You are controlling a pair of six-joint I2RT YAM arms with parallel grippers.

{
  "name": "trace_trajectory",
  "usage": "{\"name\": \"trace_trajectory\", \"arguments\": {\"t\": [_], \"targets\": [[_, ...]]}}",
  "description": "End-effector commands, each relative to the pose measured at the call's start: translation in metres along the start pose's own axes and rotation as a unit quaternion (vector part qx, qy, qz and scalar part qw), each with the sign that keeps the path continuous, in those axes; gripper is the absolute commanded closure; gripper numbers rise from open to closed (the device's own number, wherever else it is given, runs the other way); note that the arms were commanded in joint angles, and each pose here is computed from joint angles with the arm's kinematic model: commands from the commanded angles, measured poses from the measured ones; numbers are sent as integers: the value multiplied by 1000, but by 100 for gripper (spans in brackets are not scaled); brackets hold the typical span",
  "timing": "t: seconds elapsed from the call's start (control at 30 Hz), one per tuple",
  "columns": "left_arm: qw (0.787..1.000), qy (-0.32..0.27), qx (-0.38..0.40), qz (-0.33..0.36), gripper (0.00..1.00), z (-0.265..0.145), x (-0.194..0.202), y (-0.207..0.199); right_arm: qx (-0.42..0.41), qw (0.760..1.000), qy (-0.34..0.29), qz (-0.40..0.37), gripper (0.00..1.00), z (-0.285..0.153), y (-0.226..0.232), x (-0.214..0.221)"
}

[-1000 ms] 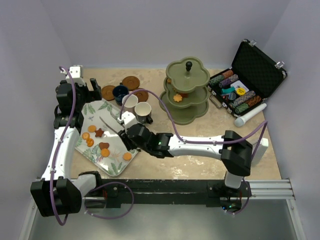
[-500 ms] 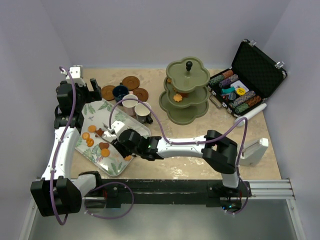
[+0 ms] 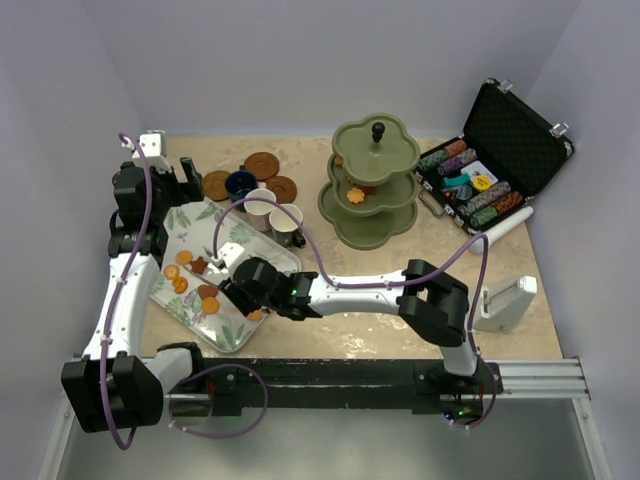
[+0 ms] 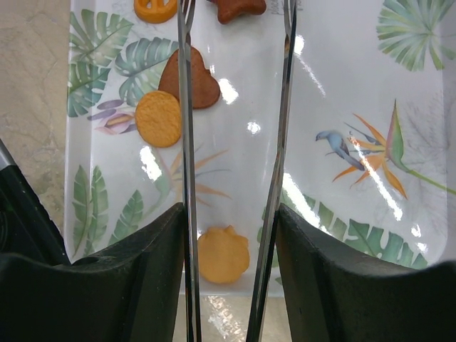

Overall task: Serve the afternoon tea
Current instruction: Pick up the desert from the tray.

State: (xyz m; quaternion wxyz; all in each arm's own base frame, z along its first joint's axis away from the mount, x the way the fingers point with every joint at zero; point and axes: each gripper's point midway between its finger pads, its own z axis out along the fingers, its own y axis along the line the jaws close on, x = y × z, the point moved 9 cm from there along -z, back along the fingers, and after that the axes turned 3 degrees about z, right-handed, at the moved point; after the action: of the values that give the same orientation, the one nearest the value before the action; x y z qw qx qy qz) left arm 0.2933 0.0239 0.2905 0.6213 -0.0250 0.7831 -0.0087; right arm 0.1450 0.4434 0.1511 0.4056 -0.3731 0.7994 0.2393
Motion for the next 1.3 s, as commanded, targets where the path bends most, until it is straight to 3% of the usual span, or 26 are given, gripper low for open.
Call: {"name": "trace_trajectory", "arguments": {"t": [0.0, 0.57, 1.27], "targets": [[1000, -15, 8, -2, 2, 2, -4, -3, -9, 1000, -29, -1, 46, 3, 8, -18], [1000, -15, 8, -3, 2, 2, -4, -3, 11, 1000, -6, -12, 48, 10, 4, -6], [1000, -15, 11, -4, 2, 2, -5, -4, 29, 999, -20, -5, 63, 6, 1, -15]]}}
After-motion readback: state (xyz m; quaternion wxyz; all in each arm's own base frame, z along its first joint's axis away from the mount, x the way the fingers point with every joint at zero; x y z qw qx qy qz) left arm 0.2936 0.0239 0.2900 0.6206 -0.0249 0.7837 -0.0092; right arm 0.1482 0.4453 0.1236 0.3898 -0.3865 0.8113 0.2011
